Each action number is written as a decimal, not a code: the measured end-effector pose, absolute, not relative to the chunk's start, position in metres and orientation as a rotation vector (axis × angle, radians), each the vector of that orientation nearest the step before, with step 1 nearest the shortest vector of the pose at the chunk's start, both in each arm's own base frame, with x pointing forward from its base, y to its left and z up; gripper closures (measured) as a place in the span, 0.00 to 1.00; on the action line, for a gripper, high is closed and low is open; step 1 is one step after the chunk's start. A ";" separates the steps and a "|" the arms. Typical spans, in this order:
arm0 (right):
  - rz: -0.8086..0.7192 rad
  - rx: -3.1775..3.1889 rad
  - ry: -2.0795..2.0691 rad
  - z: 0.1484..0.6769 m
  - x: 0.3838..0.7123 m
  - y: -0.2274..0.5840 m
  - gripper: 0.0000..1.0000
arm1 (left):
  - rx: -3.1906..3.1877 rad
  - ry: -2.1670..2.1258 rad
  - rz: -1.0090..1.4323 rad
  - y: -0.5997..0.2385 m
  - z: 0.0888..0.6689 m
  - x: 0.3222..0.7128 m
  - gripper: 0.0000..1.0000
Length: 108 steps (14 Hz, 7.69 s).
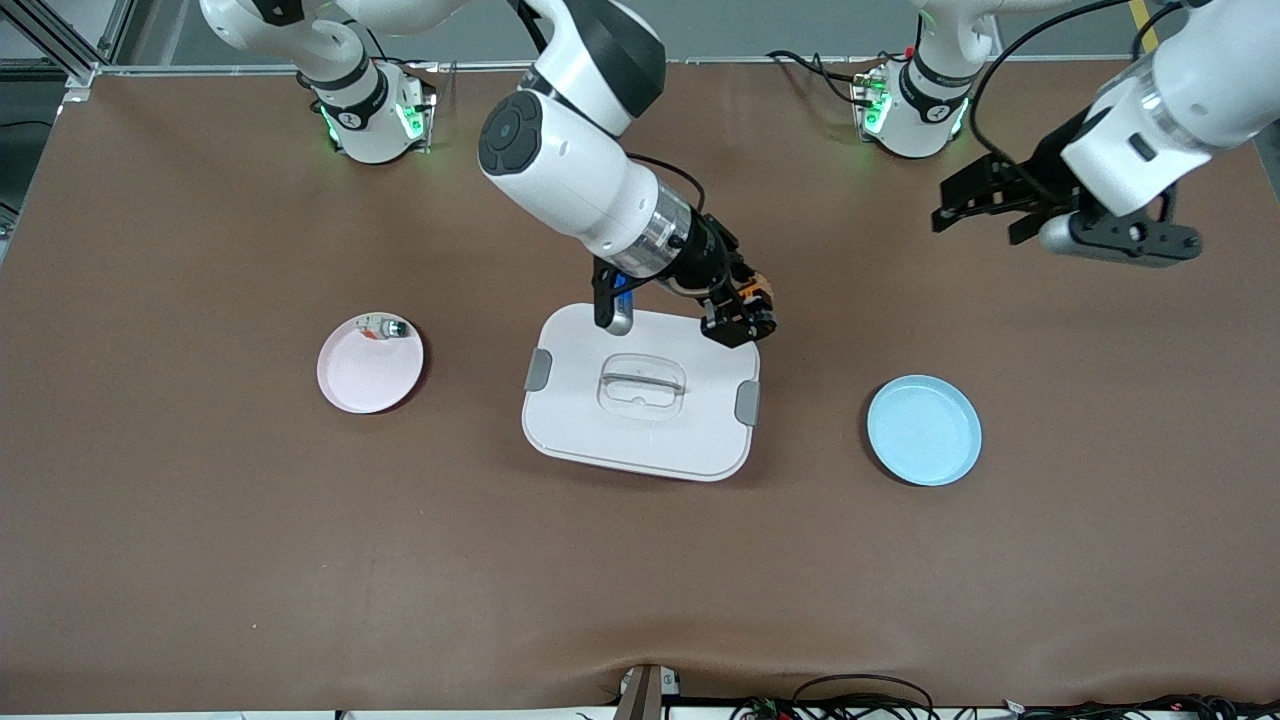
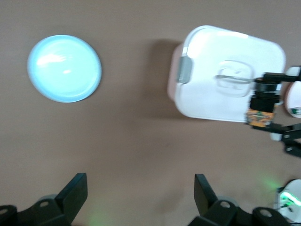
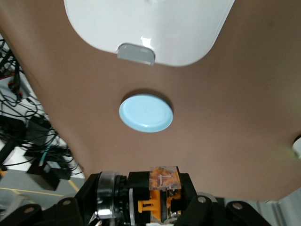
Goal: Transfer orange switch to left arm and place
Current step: 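Carry the switch over the white box while the left gripper approaches, then close the left gripper on the switch held by the right gripper, then open the right gripper and withdraw it while the left gripper holds, then carry the switch with the left gripper down onto the light-blue plate, then open the left gripper to release the switch on the blue plate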
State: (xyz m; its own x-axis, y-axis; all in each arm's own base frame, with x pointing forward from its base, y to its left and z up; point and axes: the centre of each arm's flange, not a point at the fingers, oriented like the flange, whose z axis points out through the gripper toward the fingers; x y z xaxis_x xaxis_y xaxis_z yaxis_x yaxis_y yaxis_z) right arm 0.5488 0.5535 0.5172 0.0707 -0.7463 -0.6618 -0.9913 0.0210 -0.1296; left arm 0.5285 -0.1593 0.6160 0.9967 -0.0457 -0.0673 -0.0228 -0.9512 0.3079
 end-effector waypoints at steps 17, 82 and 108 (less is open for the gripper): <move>0.740 -1.577 1.803 0.518 0.536 0.579 0.27 | 2.520 -0.195 -0.042 -0.198 0.557 0.551 0.04; 0.847 -3.058 -0.440 0.514 0.631 0.102 0.00 | 2.539 -1.773 0.011 -0.061 0.372 0.588 0.60; 0.632 -3.125 -0.120 0.583 0.621 0.002 0.00 | 2.333 -2.232 0.177 -0.052 0.204 0.591 0.60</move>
State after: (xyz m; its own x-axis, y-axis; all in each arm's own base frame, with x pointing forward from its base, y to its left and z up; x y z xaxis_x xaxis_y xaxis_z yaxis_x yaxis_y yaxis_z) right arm 0.6210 0.0016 0.5829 0.9189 0.0637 -0.3894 0.0832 -0.9960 0.0334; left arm 0.5909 -0.0519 0.2045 0.0431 -0.9989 0.0158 -0.9889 -0.0449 -0.1418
